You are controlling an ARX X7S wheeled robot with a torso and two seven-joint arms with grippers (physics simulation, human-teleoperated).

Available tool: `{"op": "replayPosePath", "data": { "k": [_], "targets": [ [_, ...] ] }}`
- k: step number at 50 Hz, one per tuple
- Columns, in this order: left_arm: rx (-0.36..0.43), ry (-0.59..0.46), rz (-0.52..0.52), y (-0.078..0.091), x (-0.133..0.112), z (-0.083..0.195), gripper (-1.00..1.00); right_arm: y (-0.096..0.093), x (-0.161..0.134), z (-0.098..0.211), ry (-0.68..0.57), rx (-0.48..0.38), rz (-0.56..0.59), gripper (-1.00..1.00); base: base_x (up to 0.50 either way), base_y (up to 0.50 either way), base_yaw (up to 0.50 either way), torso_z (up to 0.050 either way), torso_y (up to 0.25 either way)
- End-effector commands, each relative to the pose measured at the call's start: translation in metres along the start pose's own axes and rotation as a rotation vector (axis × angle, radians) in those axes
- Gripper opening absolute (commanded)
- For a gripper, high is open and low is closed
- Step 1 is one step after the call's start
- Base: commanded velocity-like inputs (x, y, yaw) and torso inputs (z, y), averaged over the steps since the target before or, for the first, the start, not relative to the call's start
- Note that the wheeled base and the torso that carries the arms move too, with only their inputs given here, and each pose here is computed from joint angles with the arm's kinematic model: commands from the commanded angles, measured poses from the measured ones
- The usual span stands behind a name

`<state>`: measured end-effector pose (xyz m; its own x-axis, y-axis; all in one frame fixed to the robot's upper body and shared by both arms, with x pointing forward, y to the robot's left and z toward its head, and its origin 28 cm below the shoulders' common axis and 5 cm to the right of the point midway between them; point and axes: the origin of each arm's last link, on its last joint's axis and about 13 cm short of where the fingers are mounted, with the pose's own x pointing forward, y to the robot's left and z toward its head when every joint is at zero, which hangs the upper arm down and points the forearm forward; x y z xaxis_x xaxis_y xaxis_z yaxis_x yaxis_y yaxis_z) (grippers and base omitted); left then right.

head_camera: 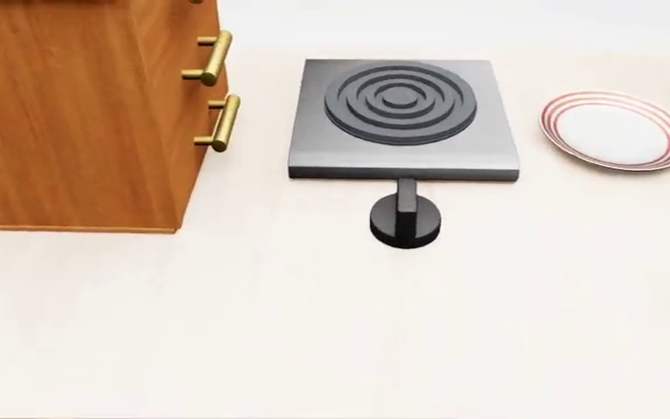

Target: Put the bowl on the stove.

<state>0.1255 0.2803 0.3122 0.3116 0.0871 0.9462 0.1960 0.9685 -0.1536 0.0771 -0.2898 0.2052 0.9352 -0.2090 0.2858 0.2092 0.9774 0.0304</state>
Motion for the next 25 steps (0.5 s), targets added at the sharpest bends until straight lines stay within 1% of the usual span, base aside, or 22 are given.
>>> {"op": "replayPosePath", "data": {
  "k": [1,25],
  "targets": [
    [0.021,-0.021,0.005,0.0024,0.0001,0.0001,1.00,-0.0027,-0.0057,-0.0011,-0.022,-0.006,-0.021,1.00,0.50,0.00,0.00,0.000,0.000],
    [0.016,-0.020,0.004,0.0016,0.0002,-0.0006,1.00,-0.0041,-0.0063,-0.0025,-0.011,0.000,-0.030,1.00,0.50,0.00,0.00,0.000,0.001]
  ]
}}
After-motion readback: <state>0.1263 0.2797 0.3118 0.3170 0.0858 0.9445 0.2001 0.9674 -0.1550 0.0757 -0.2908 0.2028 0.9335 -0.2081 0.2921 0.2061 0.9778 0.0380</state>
